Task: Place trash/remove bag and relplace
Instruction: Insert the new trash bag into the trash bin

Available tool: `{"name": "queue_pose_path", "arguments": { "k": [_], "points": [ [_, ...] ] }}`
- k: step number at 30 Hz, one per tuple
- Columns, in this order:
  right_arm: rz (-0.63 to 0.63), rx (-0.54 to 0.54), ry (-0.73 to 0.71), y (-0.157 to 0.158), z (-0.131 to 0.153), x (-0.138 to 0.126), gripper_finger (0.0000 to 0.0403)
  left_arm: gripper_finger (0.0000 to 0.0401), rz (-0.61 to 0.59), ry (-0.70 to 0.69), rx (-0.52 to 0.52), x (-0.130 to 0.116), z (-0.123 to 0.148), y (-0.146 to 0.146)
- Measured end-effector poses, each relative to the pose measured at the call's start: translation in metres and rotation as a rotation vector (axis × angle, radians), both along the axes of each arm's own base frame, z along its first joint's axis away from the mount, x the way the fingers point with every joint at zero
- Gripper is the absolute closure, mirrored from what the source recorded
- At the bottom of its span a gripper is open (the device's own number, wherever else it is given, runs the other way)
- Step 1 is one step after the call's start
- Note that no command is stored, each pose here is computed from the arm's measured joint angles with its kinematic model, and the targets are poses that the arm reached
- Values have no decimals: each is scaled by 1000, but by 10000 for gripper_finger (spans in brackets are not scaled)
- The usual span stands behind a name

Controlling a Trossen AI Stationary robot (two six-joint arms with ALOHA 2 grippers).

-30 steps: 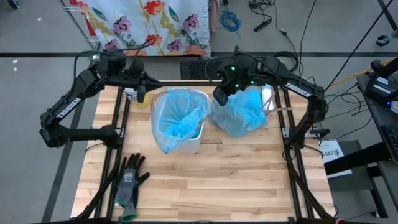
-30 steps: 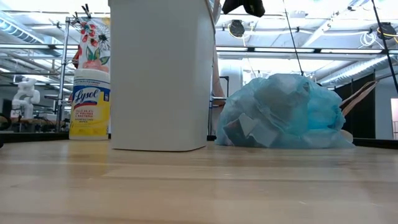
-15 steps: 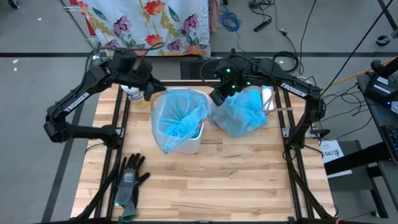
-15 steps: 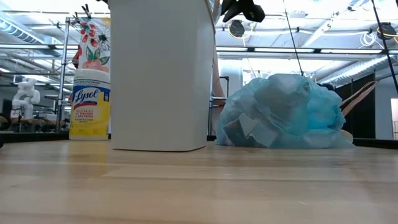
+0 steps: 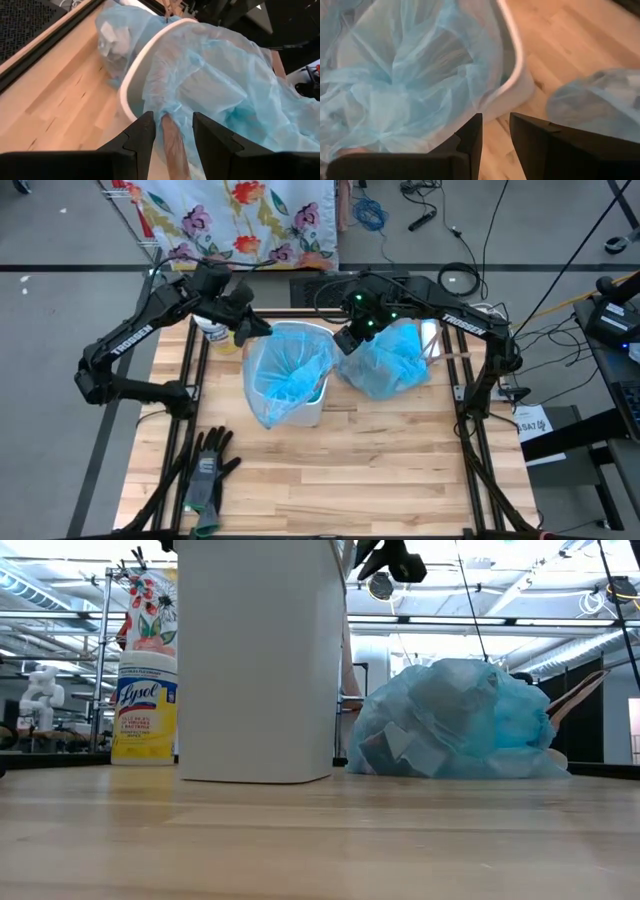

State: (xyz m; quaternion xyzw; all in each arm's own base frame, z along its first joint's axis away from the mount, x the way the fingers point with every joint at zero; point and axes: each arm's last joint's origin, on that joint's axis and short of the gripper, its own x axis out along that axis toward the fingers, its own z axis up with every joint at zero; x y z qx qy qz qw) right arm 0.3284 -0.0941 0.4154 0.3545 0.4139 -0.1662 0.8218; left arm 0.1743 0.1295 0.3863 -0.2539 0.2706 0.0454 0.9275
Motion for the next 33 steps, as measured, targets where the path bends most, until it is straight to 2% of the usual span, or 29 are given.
{"name": "queue_pose_path", "arguments": {
  "k": [10,15,19,23,29,33],
  "points": [
    [21,11,-34,0,-1,6,312,264,-2,-1,0,0,0,-1],
    [67,63,-75,2,1,8,312,264,-2,-1,0,0,0,-1],
    [64,105,-38,5,-1,6,312,264,-2,4,-4,0,0,-1],
    [55,114,3,6,-3,3,312,264,-2,19,-17,-1,-1,-2],
    [66,99,-63,5,0,8,312,264,-2,18,-17,-1,-1,-2],
    [64,107,-46,4,-3,9,321,264,-1,18,-17,-1,-1,-2]
  ]
}}
